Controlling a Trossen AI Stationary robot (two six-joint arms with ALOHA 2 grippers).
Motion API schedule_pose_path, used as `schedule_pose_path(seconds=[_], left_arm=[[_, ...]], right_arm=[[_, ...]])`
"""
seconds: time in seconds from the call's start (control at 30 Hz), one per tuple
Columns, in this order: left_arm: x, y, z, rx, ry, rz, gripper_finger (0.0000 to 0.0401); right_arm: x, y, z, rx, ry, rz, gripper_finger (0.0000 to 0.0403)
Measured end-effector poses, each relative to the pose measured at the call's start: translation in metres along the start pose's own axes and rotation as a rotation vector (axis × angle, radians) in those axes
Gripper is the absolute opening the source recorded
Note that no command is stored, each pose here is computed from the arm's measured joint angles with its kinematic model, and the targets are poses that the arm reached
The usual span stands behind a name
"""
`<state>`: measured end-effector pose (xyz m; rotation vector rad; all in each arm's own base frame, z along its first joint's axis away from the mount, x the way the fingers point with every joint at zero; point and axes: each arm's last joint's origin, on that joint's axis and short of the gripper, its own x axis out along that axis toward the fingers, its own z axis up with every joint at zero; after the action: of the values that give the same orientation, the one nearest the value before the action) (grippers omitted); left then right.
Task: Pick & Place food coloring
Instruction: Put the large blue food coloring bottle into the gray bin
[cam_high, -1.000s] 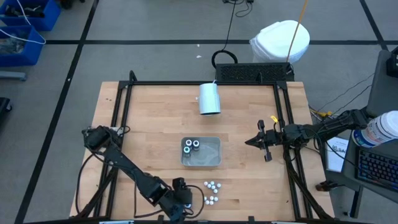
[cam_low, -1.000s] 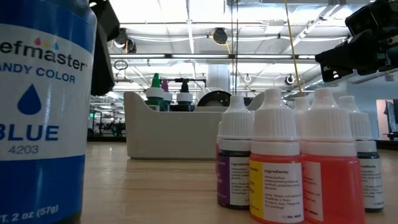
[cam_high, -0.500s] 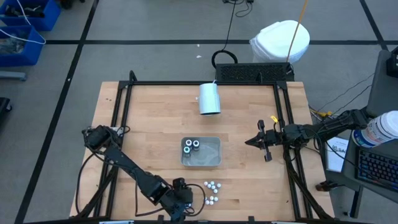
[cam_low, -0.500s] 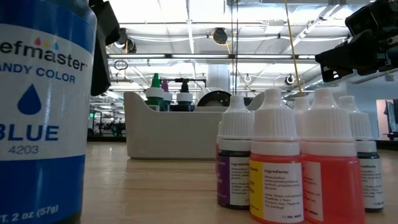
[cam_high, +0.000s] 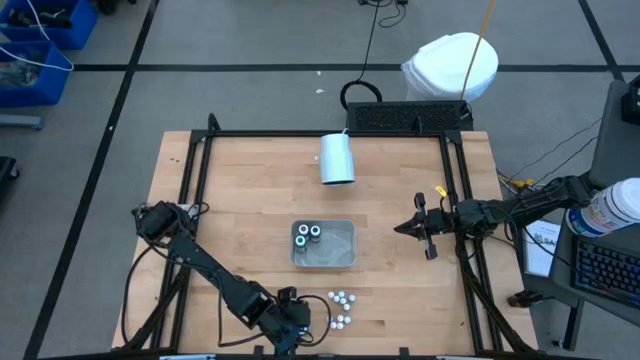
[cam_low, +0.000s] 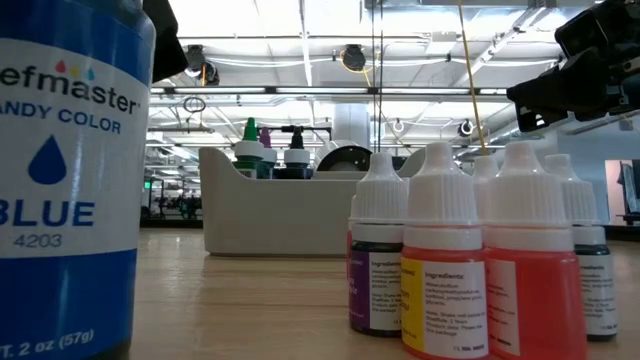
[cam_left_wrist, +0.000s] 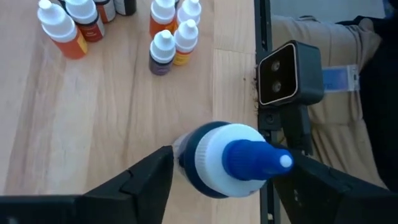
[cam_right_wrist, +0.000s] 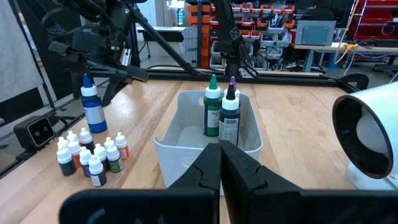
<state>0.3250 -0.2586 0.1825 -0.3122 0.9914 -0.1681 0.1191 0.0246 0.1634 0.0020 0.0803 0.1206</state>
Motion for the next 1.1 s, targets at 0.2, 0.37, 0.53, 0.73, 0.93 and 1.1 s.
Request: schedule_pose_path(seconds=[0.2,0.37,0.53,0.73,0.93,1.1], left_arm=[[-0.007,-0.002,0.007,-0.005,-0.025,-0.045,0.0279],[-0.01,-0.002,0.007,-0.006,-0.014,-0.051,0.0299],[-0.01,-0.002,0.007,0.001,-0.014,-0.047,0.0299],[-0.01,-0.001,0.007,0.02,-0.031,-0.025,0.0249],[-0.01,0.0,0.007,0.023,-0.036,-0.01,0.0182],[-0.011,0.001,0.007,0.039,-0.028,0.004,0.0133]], right_arm=[[0.0,0.0,0.0,0.001,0.0,0.0,0.0],[0.0,0.0,0.0,0.0,0.0,0.0,0.0],[0.0,0.0,0.0,0.0,0.001,-0.001,0.0],[0.0,0.0,0.0,-0.001,0.0,0.0,0.0],[0.0,0.0,0.0,-0.004,0.0,-0.001,0.0],[0.0,0.0,0.0,-0.008,0.0,-0.001,0.0]])
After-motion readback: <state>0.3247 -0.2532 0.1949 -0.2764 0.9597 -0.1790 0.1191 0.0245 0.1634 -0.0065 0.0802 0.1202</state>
